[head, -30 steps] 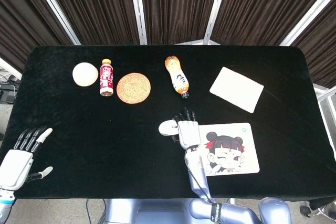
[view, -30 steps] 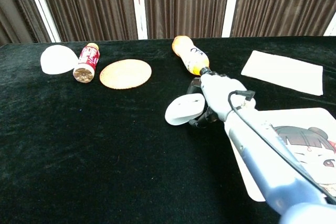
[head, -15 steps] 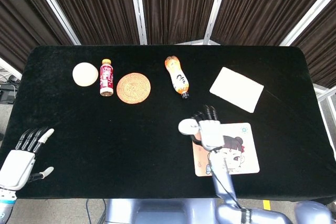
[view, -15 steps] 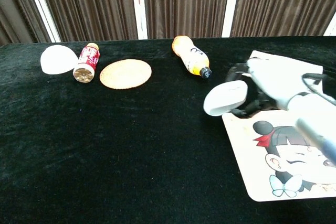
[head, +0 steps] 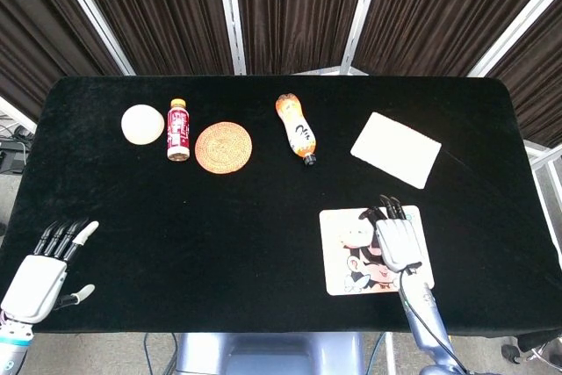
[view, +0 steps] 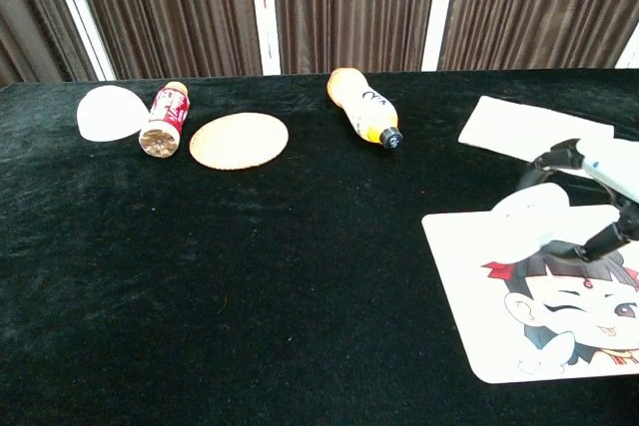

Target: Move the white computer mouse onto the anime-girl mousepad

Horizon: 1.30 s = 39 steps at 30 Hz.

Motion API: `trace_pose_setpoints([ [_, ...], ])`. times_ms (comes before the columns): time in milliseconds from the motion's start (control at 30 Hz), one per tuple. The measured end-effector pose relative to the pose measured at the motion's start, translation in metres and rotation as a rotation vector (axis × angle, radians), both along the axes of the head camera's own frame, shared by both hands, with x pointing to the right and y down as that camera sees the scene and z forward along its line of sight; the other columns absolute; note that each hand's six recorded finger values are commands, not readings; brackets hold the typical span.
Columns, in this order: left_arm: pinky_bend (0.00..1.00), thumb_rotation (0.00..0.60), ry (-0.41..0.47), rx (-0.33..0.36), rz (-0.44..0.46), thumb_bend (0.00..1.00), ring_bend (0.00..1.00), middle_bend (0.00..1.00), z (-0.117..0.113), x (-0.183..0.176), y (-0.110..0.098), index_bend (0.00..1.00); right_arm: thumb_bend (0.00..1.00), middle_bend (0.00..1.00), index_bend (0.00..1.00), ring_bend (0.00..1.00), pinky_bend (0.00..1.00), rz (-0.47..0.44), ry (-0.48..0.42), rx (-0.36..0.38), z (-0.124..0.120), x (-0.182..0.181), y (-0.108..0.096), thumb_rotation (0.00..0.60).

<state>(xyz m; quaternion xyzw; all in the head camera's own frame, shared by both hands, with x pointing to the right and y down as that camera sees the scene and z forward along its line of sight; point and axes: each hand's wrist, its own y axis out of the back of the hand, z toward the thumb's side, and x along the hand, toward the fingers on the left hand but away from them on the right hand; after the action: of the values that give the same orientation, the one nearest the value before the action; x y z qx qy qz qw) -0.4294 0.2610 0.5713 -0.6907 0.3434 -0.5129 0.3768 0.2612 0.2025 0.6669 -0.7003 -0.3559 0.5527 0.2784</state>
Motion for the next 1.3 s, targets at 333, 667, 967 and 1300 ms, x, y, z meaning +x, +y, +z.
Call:
trace_pose_setpoints([
  [333,0.00,0.600,-0.003,0.003,0.001,0.12,0.00,0.00,-0.001,0.001,0.001,0.00,0.33,0.26,0.59,0.00,0.00,0.070,-0.034,-0.042,0.012,0.023,0.014,0.600],
  [667,0.00,0.600,-0.005,0.002,0.003,0.12,0.00,0.00,-0.001,0.001,0.002,0.00,0.32,0.07,0.45,0.00,0.00,0.068,0.058,-0.049,0.018,0.041,0.021,0.600],
  [967,0.00,0.600,-0.004,0.004,0.003,0.12,0.00,0.00,-0.002,0.001,0.002,0.00,0.27,0.00,0.33,0.00,0.00,0.098,0.108,-0.102,0.014,0.056,0.036,0.600],
  [1300,0.00,0.600,-0.003,0.004,0.002,0.12,0.00,0.00,-0.003,0.002,0.003,0.00,0.14,0.00,0.29,0.00,0.00,0.087,0.118,-0.086,0.010,0.056,0.038,0.600],
])
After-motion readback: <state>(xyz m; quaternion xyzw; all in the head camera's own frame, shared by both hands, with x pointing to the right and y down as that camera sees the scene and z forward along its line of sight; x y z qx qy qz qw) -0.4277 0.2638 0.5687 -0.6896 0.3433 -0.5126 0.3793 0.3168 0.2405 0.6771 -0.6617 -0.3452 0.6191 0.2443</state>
